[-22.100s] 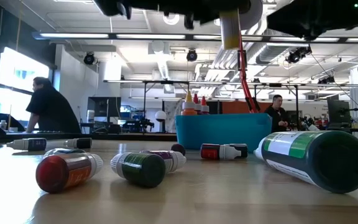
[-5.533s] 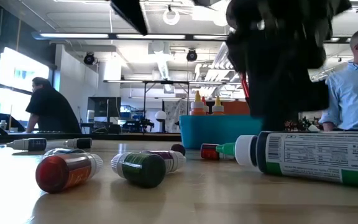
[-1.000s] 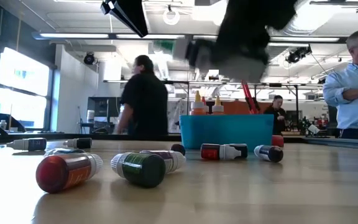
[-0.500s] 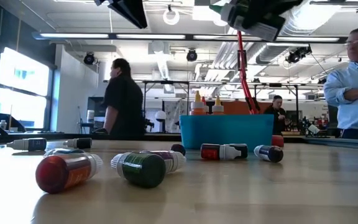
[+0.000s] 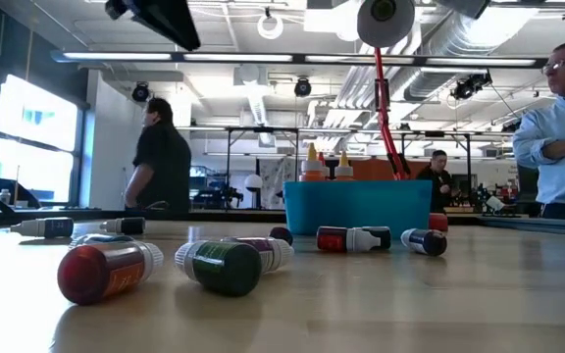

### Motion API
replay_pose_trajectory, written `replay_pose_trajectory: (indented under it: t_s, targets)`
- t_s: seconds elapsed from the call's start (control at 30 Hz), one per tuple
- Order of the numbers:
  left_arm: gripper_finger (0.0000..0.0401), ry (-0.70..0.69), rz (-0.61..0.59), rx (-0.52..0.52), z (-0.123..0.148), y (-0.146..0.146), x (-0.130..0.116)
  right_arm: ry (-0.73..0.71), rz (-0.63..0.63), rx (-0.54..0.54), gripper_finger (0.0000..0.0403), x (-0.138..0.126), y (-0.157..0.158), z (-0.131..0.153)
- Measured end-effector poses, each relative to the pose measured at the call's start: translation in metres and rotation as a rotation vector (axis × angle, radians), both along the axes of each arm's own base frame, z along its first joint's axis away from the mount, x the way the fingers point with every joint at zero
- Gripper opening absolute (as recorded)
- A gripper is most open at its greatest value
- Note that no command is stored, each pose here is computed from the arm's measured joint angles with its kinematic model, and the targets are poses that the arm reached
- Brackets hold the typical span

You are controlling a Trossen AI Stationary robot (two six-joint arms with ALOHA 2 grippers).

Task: Pick & Place food coloring
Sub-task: Put the big green food coloring bottle into the blue container

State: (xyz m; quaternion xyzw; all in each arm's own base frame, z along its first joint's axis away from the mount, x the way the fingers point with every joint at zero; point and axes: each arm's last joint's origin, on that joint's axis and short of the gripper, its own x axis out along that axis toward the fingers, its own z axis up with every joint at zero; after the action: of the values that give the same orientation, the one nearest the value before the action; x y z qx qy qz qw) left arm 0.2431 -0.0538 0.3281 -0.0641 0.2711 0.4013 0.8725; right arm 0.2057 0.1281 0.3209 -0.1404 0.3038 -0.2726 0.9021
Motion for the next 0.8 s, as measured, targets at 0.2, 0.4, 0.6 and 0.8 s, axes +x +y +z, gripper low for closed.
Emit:
replay_pose_trajectory:
  t_s: [0.2,0.4,0.6,0.8]
  targets:
    - [0.0062,-0.209,-0.262,-0.080,-0.004,-0.007,-0.001,-0.107,-0.008,0.022,0.0124,-0.035,-0.028,0.025]
    - [0.0062,-0.414,-0.721,0.078,-0.025,-0.001,0.022,-0.211,0.062,0.151,0.0124,-0.041,-0.036,-0.031]
    - [0.0062,-0.517,-0.660,-0.020,-0.031,0.020,0.030,-0.457,0.328,0.291,0.0124,-0.020,-0.038,-0.067]
    - [0.0062,-0.521,-0.540,-0.219,-0.049,0.027,0.039,-0.625,0.530,0.358,0.0124,-0.015,-0.059,-0.090]
